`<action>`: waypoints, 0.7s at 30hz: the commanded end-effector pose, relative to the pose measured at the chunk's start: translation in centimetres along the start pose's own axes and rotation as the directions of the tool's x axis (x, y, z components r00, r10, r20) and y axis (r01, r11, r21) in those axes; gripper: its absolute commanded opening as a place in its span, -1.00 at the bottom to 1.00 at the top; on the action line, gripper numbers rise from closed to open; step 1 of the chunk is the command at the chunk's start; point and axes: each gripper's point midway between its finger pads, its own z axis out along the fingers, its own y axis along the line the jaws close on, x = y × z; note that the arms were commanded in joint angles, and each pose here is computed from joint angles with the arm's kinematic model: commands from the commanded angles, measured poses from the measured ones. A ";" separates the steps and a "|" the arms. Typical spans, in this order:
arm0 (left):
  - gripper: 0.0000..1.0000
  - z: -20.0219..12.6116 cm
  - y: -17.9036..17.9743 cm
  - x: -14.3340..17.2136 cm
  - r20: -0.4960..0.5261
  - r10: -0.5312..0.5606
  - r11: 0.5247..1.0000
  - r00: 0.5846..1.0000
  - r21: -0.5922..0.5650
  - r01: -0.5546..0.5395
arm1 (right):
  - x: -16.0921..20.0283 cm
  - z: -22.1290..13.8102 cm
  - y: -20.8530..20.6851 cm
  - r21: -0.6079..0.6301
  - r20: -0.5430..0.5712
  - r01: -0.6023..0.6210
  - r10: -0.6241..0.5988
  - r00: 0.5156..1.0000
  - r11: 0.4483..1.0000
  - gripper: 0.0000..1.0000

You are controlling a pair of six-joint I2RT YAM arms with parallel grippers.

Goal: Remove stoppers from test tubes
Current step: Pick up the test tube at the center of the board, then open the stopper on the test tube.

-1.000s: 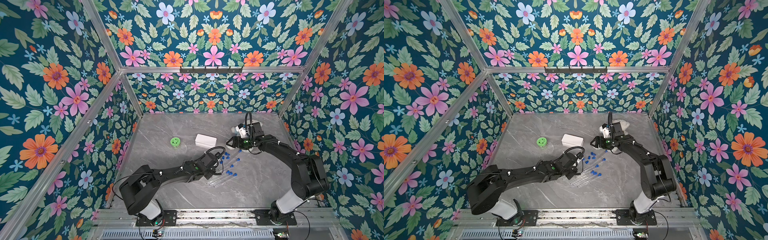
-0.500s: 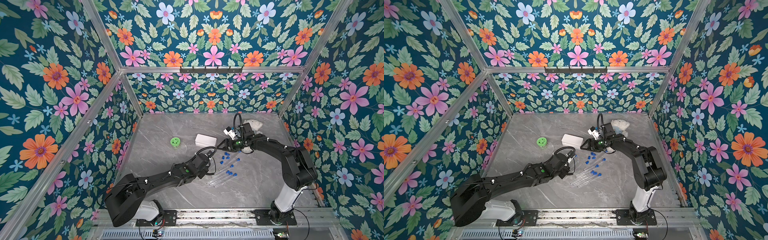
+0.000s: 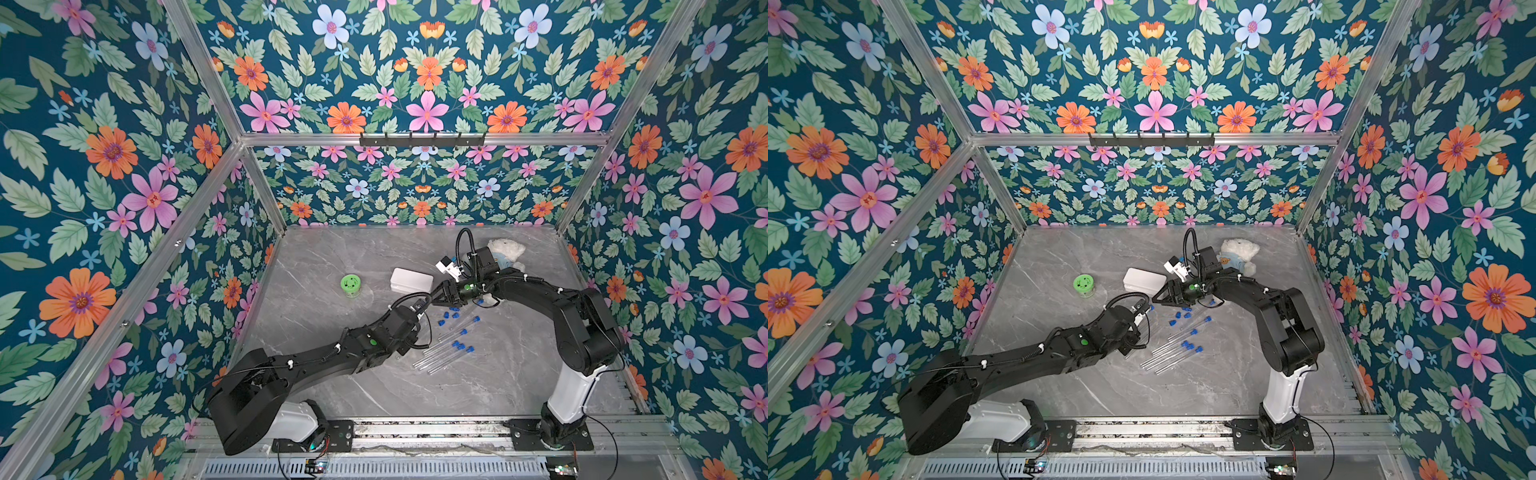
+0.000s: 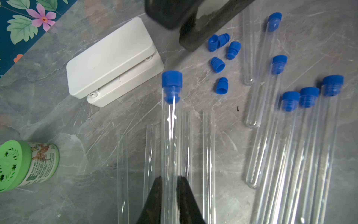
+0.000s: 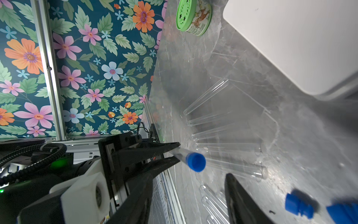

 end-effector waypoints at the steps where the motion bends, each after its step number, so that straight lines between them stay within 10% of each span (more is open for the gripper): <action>1: -1.00 0.0 0.2 -0.8 0.028 0.000 1.000 1.000 -0.011 0.000 | -0.1 0.1 0.7 -0.036 -0.009 0.015 -0.015 1.000 0.999 0.19; 21: -1.00 -0.1 0.4 -1.3 0.043 -0.003 1.000 0.999 -0.018 0.004 | 0.3 1.0 0.7 -0.051 -0.039 0.006 -0.008 0.999 0.999 0.03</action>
